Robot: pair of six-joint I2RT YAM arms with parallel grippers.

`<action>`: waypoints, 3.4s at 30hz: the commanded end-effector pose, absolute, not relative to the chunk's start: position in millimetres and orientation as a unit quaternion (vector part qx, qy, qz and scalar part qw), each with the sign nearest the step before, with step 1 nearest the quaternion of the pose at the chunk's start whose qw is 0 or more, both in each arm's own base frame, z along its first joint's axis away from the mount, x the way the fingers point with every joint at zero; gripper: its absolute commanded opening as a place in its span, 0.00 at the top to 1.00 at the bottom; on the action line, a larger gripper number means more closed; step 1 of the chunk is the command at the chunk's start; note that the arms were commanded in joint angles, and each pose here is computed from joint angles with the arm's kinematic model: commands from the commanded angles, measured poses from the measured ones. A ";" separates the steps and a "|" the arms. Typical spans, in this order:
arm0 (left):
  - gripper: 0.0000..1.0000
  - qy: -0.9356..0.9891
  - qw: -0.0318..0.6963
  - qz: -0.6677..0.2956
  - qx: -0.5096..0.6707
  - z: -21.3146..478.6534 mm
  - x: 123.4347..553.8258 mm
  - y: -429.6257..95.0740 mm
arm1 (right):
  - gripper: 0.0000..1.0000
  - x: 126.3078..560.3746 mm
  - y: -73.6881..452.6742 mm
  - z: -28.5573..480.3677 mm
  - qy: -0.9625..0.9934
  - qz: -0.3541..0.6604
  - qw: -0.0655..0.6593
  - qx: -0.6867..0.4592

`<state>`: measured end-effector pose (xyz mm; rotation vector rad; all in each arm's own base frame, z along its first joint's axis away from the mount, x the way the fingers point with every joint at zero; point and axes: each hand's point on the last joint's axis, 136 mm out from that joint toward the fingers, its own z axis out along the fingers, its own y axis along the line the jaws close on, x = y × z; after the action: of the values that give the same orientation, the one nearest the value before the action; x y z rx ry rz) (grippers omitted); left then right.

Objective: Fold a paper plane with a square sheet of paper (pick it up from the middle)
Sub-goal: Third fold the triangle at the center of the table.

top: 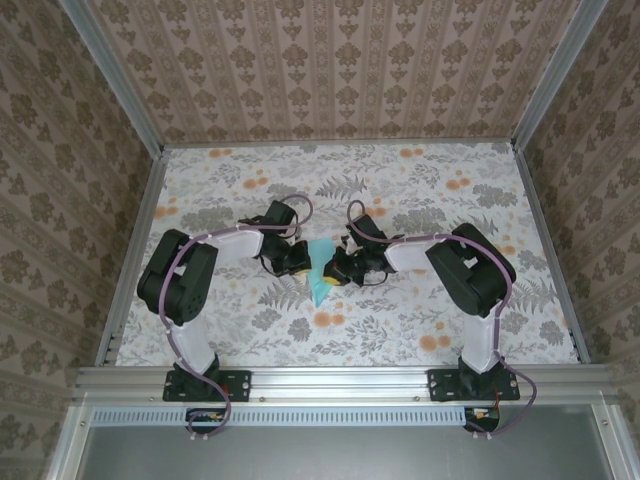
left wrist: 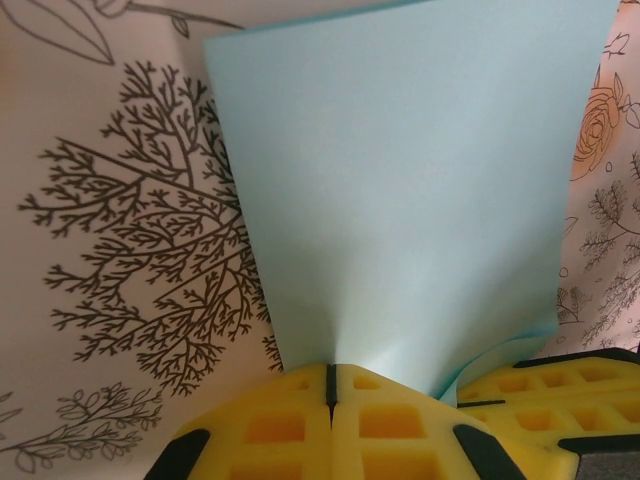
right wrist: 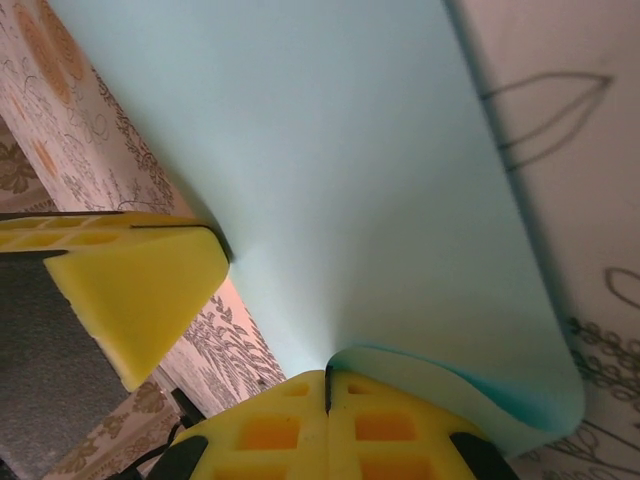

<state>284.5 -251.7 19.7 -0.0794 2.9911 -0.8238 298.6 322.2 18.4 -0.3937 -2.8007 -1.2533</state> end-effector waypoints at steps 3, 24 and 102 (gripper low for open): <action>1.00 0.970 0.000 -0.243 -0.021 6.7 278.8 -248.2 | 0.99 299.5 330.2 19.2 -0.906 -0.410 0.027 -0.106; 1.00 0.970 -0.006 -0.243 -0.020 3.8 276.4 -249.8 | 0.99 296.5 334.8 17.2 -0.906 -0.414 0.037 -0.080; 1.00 0.963 0.014 -0.263 -0.055 19.6 251.5 -260.4 | 0.96 274.7 295.3 -39.1 -0.949 -0.292 0.065 -0.099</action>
<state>249.2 -262.1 23.7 -0.1714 2.9803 -0.8824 301.3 332.9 13.4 -0.1876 -2.8212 -1.2207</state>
